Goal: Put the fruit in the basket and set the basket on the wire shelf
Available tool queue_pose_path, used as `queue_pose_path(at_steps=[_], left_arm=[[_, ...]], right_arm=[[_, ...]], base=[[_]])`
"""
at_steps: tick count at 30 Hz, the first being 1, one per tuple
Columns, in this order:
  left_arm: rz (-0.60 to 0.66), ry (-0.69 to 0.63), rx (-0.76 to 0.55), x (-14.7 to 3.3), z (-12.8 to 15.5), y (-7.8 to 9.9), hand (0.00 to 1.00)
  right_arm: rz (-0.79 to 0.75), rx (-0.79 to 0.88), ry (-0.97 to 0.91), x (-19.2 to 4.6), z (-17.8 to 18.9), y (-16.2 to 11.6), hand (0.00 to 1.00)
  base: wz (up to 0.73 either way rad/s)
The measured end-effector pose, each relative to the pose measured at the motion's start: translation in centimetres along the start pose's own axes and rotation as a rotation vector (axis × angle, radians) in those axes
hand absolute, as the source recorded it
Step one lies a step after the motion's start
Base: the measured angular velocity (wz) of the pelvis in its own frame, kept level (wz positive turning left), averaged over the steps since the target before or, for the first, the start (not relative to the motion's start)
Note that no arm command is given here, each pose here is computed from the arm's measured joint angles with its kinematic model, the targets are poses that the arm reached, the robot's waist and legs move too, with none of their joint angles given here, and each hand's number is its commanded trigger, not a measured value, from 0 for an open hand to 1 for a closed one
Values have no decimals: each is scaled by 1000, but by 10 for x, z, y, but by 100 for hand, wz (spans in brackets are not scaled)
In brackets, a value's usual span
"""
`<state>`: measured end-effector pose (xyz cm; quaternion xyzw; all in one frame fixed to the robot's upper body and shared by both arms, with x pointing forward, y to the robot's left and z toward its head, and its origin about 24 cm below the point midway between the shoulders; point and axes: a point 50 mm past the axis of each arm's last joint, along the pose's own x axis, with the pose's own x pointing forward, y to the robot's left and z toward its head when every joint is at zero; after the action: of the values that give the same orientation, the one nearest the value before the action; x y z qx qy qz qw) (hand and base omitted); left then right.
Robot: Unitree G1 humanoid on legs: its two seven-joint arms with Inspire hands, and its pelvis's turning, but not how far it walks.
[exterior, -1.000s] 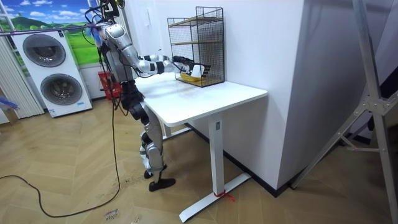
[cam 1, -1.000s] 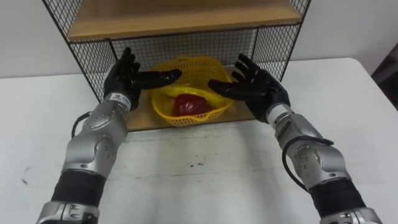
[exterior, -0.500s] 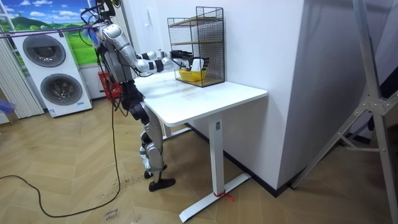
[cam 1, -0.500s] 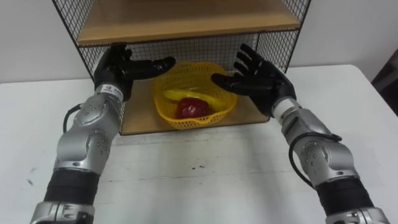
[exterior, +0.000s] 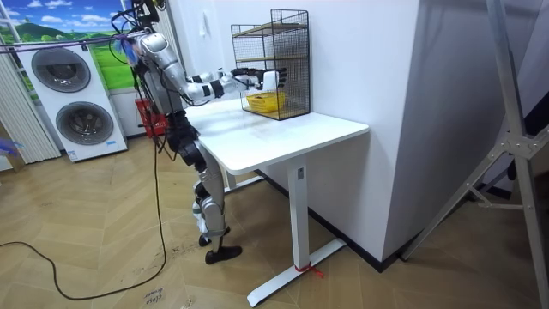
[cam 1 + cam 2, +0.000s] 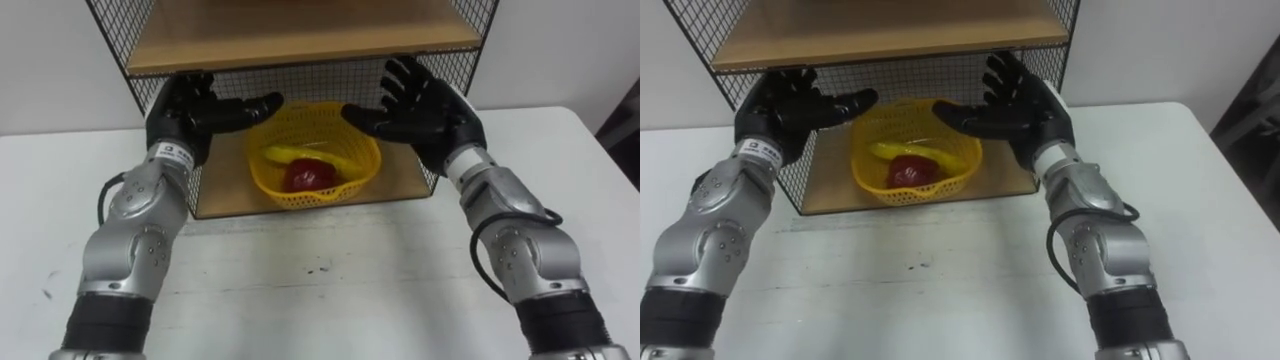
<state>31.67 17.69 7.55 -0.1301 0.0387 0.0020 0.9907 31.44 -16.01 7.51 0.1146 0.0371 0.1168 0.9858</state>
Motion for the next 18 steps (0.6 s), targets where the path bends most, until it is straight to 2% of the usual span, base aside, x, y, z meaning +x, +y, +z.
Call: queue_pose_path(at_steps=[5, 12, 18], left_arm=[[-14, 3, 102, -6, -6, 4, 0], [-36, -1, 117, -23, -18, 12, 0], [-36, 42, 112, -41, -35, 20, 0]], right_arm=[[12, -37, 11, -15, -9, -5, 0], [-2, -82, 0, -29, -13, -13, 0], [-38, -72, 12, -53, -25, -19, 0]], base=[[-2], [-2], [1]])
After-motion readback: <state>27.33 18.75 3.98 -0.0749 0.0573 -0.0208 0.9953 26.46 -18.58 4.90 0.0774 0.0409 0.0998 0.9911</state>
